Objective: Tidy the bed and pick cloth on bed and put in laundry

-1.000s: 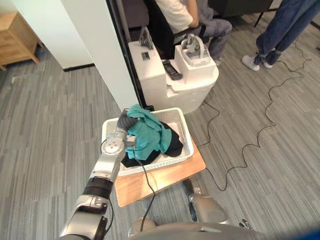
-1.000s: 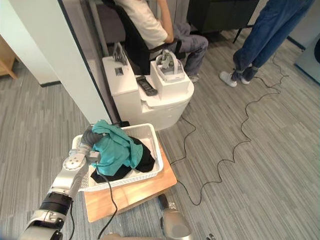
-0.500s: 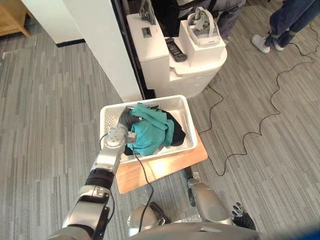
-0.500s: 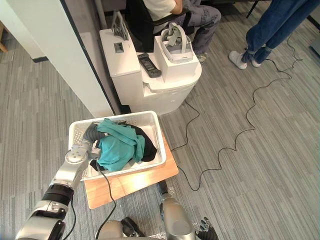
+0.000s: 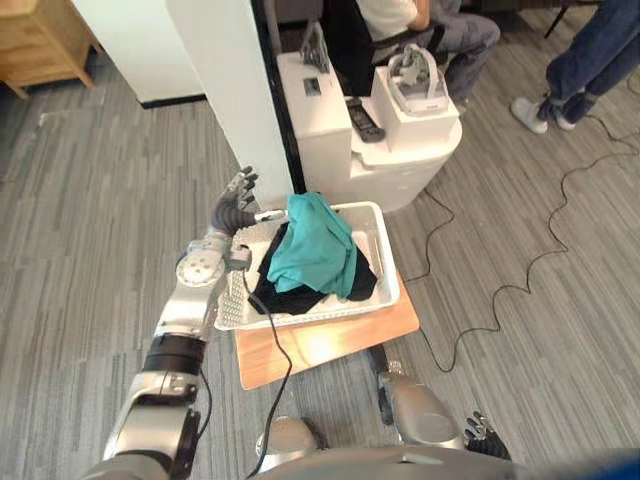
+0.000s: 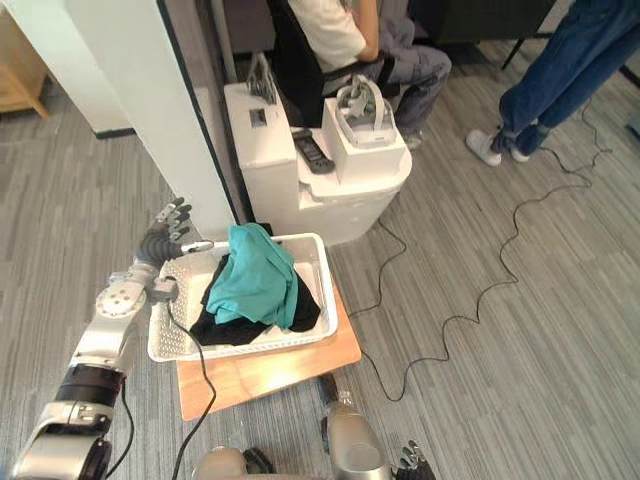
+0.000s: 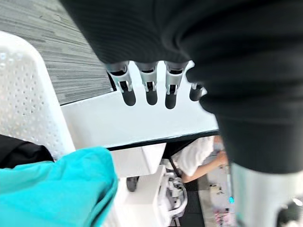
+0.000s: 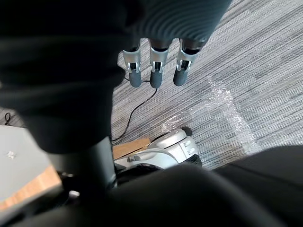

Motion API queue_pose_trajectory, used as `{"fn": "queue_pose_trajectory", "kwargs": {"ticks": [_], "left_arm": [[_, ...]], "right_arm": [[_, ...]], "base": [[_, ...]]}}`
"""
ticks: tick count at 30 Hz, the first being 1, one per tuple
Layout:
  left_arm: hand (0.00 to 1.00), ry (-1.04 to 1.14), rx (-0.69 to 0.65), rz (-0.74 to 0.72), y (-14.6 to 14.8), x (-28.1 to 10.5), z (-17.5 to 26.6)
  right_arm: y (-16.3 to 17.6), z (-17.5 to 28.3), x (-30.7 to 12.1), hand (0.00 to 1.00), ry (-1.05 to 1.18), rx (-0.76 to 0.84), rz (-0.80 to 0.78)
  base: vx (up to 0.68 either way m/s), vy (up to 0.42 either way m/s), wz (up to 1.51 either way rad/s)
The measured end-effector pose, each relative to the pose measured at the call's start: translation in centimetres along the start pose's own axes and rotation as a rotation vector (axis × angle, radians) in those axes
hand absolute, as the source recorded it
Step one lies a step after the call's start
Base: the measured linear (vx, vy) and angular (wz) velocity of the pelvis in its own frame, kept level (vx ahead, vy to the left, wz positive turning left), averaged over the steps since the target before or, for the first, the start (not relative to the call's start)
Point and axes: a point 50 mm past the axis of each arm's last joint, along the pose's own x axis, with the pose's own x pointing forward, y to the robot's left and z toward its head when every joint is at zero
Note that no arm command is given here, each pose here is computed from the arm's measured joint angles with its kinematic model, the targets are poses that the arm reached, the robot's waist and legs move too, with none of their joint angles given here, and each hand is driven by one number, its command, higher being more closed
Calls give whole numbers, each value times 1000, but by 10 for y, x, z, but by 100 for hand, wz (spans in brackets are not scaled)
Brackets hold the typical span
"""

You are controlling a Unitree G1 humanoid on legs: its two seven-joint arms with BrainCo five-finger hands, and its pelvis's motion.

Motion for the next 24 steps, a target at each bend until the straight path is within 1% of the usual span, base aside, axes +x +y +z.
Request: {"fn": "queue_pose_trajectory", "kwargs": {"ticks": [4,6,7,9,11,13,16,18,20,21,22,24], "left_arm": [[0,59,-139,0,0,-19,-21],[0,79,-275,13,-4,-29,-31],[0,118,-356,15,-10,-38,-43],[0,195,-434,30,-20,-57,-65],[0,306,-544,65,-36,-86,-94],[0,410,-602,99,-48,-109,-117],[0,595,-651,160,-65,-147,-153],[0,697,-674,172,-72,-170,-170],[0,782,-657,180,-75,-188,-183],[0,827,-631,176,-77,-197,-189],[0,888,-572,161,-78,-209,-197],[0,961,-459,121,-80,-221,-204]], "right_arm": [[-4,-11,-3,0,46,3,-20],[-6,-14,-4,0,59,4,-29],[-8,-17,-5,0,75,8,-34],[-10,-21,-6,0,97,6,-37],[-11,-26,-7,0,124,6,-42],[-12,-29,-8,0,141,3,-44],[-13,-33,-8,0,164,-3,-49],[-12,-33,-6,0,167,-5,-52],[-13,-32,-5,0,159,-7,-60],[-12,-29,-3,0,148,-9,-62],[-13,-27,-2,0,139,-14,-65],[-15,-27,-1,0,143,-19,-69]], "base": [[51,-5,18],[30,-8,19],[17,-12,29],[10,-16,29],[6,-17,32],[8,-23,35],[8,-32,25],[2,-30,27],[-4,-25,13],[-7,-23,7],[-4,-28,9],[-1,-23,10]]}}
